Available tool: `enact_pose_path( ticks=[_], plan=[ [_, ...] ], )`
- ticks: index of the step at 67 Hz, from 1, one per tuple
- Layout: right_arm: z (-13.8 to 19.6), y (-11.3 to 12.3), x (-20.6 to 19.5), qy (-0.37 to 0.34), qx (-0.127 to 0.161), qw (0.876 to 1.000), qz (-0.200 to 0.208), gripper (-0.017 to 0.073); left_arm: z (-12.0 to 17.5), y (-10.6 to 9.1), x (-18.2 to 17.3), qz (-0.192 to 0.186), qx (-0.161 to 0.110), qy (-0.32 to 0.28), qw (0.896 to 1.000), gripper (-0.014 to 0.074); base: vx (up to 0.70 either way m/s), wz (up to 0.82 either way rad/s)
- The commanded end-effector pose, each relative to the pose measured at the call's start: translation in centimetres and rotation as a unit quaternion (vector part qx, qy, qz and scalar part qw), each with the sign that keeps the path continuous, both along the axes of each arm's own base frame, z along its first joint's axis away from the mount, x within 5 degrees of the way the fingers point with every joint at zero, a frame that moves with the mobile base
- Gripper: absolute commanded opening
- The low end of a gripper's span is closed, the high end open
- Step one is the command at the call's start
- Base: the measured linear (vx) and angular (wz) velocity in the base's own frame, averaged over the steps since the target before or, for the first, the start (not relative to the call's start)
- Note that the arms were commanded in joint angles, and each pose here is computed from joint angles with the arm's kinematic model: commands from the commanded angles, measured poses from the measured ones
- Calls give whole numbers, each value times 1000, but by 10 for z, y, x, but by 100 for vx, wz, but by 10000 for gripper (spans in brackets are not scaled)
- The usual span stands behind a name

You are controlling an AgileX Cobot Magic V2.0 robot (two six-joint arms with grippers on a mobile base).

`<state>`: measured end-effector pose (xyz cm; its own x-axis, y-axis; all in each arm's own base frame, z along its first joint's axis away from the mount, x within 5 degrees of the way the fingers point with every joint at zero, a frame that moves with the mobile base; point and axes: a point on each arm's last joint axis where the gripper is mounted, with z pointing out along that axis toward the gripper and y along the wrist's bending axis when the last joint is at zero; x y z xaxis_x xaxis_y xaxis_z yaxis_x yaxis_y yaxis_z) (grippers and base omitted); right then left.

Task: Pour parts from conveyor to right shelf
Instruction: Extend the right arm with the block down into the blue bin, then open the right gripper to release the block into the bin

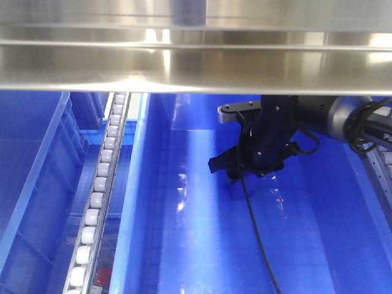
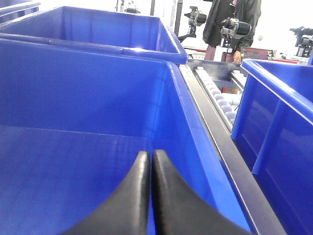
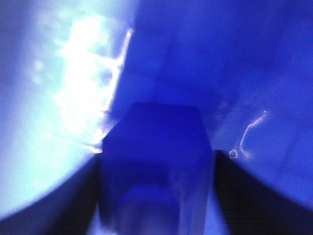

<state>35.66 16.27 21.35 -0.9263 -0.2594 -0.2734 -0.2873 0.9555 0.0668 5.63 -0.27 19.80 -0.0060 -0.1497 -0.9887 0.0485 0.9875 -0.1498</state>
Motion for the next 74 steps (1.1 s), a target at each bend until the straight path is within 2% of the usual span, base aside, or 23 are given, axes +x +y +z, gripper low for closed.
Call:
enact_pose_path(
  ticks=[1, 9, 28, 36, 48, 63, 74],
  plan=[
    [27, 1, 3, -57, 20, 998, 2, 622, 0, -1, 0, -4, -8, -30, 1000, -6, 0, 0],
    [35, 0, 5, -83, 23, 996, 5, 651, 0, -1, 0, -4, -8, -30, 1000, -6, 0, 0],
    [71, -10, -11, -180, 38, 983, 16, 620, 0, -1, 0, -4, -8, -30, 1000, -6, 0, 0],
    [80, -19, -29, -229, 56, 972, 20, 593, 0, -1, 0, -4, -8, -30, 1000, -6, 0, 0],
    [90, -34, -67, -306, 85, 948, 34, 568, 0, -1, 0, -4, -8, -30, 1000, -6, 0, 0],
    [102, -57, -118, -351, 100, 930, 41, 561, 0, -1, 0, -4, -8, -30, 1000, -6, 0, 0],
    [117, -74, -157, -399, 118, 908, 38, 561, 0, -1, 0, -4, -8, -30, 1000, -6, 0, 0]
  ],
)
